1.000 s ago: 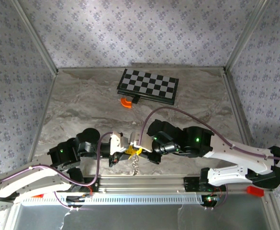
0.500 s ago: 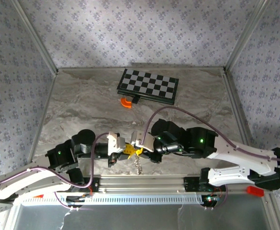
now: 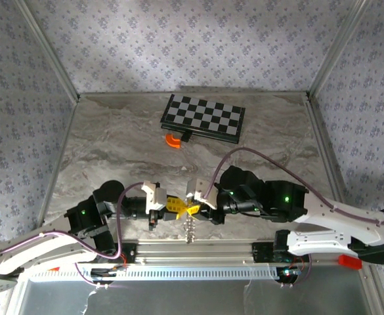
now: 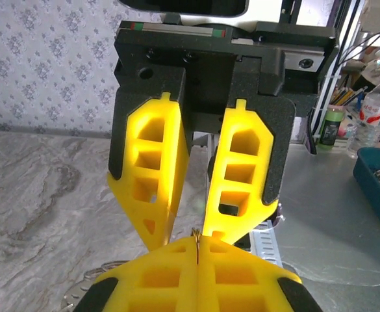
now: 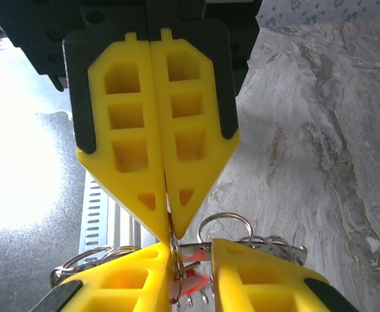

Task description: Put the keys on the keyring

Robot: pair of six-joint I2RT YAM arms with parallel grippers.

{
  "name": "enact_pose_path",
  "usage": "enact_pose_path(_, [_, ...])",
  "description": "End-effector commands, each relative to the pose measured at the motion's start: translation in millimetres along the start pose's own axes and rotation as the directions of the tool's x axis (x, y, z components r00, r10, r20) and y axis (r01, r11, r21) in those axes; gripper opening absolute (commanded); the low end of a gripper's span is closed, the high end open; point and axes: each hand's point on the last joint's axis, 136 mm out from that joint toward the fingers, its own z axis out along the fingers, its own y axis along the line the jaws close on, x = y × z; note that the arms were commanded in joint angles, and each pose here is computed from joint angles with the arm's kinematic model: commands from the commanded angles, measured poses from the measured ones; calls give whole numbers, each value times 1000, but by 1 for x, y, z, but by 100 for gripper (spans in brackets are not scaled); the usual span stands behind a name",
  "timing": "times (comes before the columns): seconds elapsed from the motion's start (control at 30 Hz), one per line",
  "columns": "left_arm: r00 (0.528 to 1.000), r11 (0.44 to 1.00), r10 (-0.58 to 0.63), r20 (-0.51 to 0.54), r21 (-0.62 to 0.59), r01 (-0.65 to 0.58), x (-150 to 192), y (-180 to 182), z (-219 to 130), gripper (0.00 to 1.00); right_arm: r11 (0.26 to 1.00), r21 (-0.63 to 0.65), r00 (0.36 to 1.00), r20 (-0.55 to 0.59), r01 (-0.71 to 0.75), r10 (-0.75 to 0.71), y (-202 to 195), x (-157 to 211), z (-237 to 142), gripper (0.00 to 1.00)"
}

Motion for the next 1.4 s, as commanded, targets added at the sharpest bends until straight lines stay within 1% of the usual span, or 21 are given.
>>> enact_pose_path(0.0, [985,997,23,169,63,-34,-42,-15,-8,0,1000,-11,996,93,-8,9,4,-14,-7,18])
enact_pose_path(0.13, [983,998,3,186,68,-15,-41,-14,-6,0,1000,6,989,151,1,-1,2,-16,-10,3])
enact_pose_path(0.17, [983,998,1,182,66,-14,-40,-14,-5,0,1000,10,987,158,1,-3,2,-16,-12,0])
enact_pose_path(0.27, [989,999,-1,148,47,-6,-32,-10,-4,0,999,32,986,164,-3,-2,-2,-16,-17,0])
enact_pose_path(0.33, [996,1000,8,83,14,-9,-21,-5,-3,2,999,48,990,144,-2,-5,-4,-14,-20,0])
enact_pose_path(0.37, [999,1000,13,50,-6,-13,-16,-2,-4,9,998,58,992,123,2,-9,-5,-11,-21,0])
enact_pose_path(0.4, [1000,999,22,12,-30,-22,-11,2,-5,19,997,71,995,97,10,-17,-8,-9,-23,0])
enact_pose_path(0.43, [999,998,28,-26,-53,-29,-6,5,-6,25,996,83,998,65,22,-27,-10,-7,-24,0])
enact_pose_path(0.47, [998,997,33,-58,-68,-37,-2,8,-7,28,996,88,999,28,31,-33,-11,-2,-24,0])
enact_pose_path(0.53, [991,994,43,-128,-96,-55,6,13,-9,29,994,100,998,-43,46,-42,-14,4,-24,0])
enact_pose_path(0.63, [981,992,50,-186,-108,-71,14,17,-7,29,994,90,993,-99,67,-58,-14,3,-24,0])
enact_pose_path(0.77, [982,992,55,-182,-99,-74,12,17,-3,29,995,65,985,-158,79,-68,-13,6,-16,0])
enact_pose_path(0.9, [984,993,62,-168,-89,-78,7,17,1,28,996,45,983,-168,82,-74,-11,6,-10,0])
enact_pose_path(1.03, [984,993,64,-168,-83,-79,6,18,5,25,996,29,986,-151,79,-74,-10,2,-8,0])
enact_pose_path(1.23, [985,995,57,-164,-75,-70,8,19,12,20,997,14,986,-156,70,-67,-9,4,-1,0])
enact_pose_path(1.3, [986,995,54,-158,-76,-66,6,19,14,16,998,7,985,-157,69,-67,-8,5,0,0])
enact_pose_path(1.37, [988,995,54,-145,-73,-65,4,19,14,9,998,7,985,-161,67,-65,-8,6,0,0])
